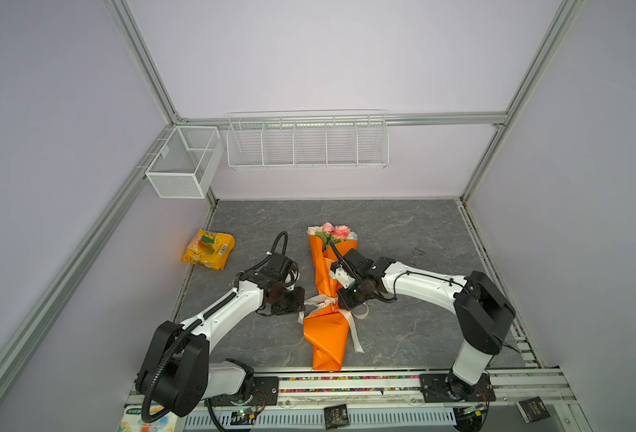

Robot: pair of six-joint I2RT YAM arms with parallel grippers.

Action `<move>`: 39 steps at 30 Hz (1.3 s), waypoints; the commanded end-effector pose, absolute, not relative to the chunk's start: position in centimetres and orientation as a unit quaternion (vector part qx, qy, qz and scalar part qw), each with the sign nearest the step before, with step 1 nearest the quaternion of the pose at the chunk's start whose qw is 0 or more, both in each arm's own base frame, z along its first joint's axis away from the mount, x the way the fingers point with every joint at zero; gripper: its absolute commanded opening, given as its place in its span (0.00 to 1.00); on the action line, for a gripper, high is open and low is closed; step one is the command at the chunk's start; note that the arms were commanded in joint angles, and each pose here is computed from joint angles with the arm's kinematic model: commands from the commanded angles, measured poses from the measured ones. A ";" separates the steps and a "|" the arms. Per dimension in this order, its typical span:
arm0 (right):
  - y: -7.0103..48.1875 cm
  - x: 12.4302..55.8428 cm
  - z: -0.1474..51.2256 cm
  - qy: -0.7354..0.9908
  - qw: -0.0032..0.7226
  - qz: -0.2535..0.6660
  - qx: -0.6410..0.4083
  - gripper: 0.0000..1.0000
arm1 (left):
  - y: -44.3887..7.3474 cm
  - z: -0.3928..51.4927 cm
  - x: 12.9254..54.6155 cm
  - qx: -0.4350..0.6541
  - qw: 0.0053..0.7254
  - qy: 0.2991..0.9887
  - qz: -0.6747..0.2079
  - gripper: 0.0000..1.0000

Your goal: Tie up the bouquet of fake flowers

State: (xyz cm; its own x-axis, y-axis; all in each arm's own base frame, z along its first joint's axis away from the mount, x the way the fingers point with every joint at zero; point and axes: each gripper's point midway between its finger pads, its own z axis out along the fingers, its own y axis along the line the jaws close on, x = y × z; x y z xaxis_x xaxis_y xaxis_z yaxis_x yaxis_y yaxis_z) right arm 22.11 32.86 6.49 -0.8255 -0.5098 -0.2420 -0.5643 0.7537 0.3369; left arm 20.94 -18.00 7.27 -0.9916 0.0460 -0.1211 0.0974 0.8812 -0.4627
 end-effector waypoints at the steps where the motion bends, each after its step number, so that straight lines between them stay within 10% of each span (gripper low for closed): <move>1: 32.3 22.4 8.1 0.934 0.087 0.188 -0.292 0.10 | -17.9 7.9 21.2 0.044 0.061 0.967 -0.242 0.00; 39: 30.0 23.6 9.1 0.933 0.091 0.200 -0.285 0.35 | -19.4 7.7 21.8 0.054 0.047 0.960 -0.271 0.00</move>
